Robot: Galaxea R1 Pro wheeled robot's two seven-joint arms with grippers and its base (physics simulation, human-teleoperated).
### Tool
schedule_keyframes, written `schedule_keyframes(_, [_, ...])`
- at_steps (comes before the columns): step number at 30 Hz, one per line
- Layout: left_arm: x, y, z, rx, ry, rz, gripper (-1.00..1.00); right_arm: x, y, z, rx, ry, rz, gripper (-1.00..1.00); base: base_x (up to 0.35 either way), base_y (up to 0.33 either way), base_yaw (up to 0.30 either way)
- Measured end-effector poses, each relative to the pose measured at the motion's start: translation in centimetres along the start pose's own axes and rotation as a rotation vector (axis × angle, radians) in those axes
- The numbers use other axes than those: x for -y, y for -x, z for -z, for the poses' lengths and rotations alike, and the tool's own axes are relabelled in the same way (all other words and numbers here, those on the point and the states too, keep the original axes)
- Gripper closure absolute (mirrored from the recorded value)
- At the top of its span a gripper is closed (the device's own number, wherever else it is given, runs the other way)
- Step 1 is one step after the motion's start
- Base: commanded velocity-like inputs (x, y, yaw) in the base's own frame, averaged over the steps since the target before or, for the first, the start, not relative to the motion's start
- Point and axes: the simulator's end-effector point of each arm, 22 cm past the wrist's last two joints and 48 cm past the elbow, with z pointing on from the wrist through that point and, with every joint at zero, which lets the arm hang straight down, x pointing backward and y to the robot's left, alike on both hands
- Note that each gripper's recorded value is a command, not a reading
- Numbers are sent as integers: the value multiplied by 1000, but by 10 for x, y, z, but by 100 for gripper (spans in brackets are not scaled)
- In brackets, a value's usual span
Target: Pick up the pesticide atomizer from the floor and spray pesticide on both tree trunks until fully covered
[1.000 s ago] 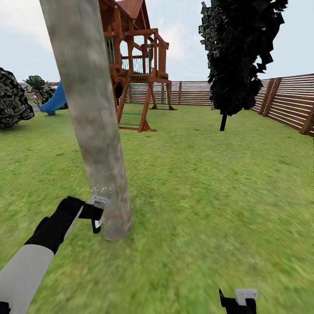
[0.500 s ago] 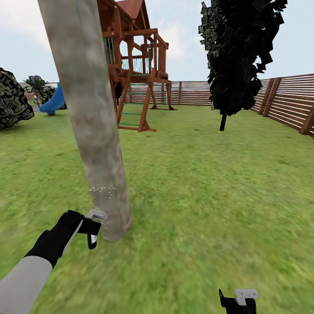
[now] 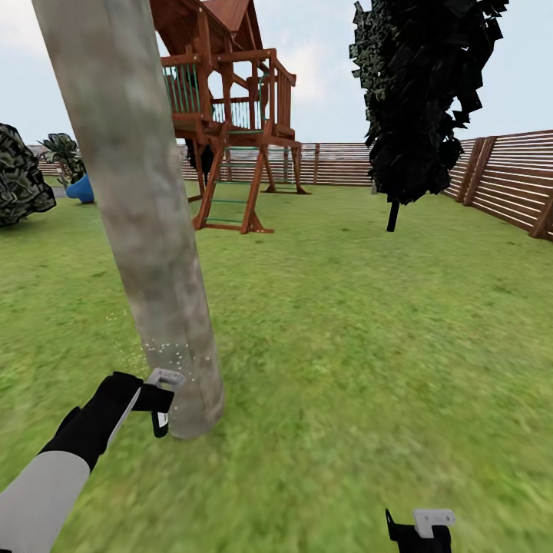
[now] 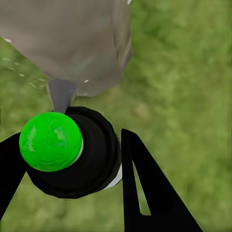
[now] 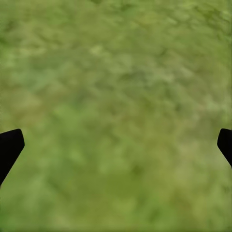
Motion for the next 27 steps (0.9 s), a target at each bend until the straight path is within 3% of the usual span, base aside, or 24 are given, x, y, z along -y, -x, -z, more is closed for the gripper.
schedule_keyframes(4, [0, -7, -3, -17, 2, -3, 100, 0, 0, 0, 1, -1, -1, -100, 0, 0, 179])
schedule_keyframes(6, [3, -42, -16, -81, -7, 7, 100, -1, 0, 0, 0, -1, -1, -100, 0, 0, 165])
schedule_keyframes(8, [5, -51, -18, -94, -12, 12, 100, -1, 0, 0, 0, -1, -1, -100, 0, 0, 39])
schedule_keyframes(10, [7, -42, -15, -77, -14, 9, 100, -1, 0, 0, 0, -1, -1, -100, 0, 0, 9])
schedule_keyframes(11, [6, -24, -8, -40, -10, 4, 100, 0, 0, 0, 1, -1, -1, -100, 0, 0, 2])
schedule_keyframes(13, [-5, 13, 9, 37, -1, 37, 100, -1, 0, 0, 0, -1, -1, -100, 0, 0, 0])
schedule_keyframes(15, [-16, 22, 17, 62, 7, 79, 100, -1, 0, 0, 0, 0, -1, -100, 0, 0, 0])
schedule_keyframes(17, [-20, 7, 11, 37, 10, 90, 100, -1, 0, 0, 0, 1, -1, -100, 0, 0, 0])
schedule_keyframes(19, [-14, -29, -3, -23, -1, 98, 100, -1, 0, 0, -1, 1, -1, -100, 0, 0, 0])
schedule_keyframes(25, [-2, -68, -22, -77, -21, 102, 100, -2, 0, 0, -1, 2, -2, -100, 11, -38, 208])
schedule_keyframes(27, [-10, -74, -30, -65, 33, 96, 100, -2, 0, 0, 0, 2, -2, -100, 109, -240, 34])
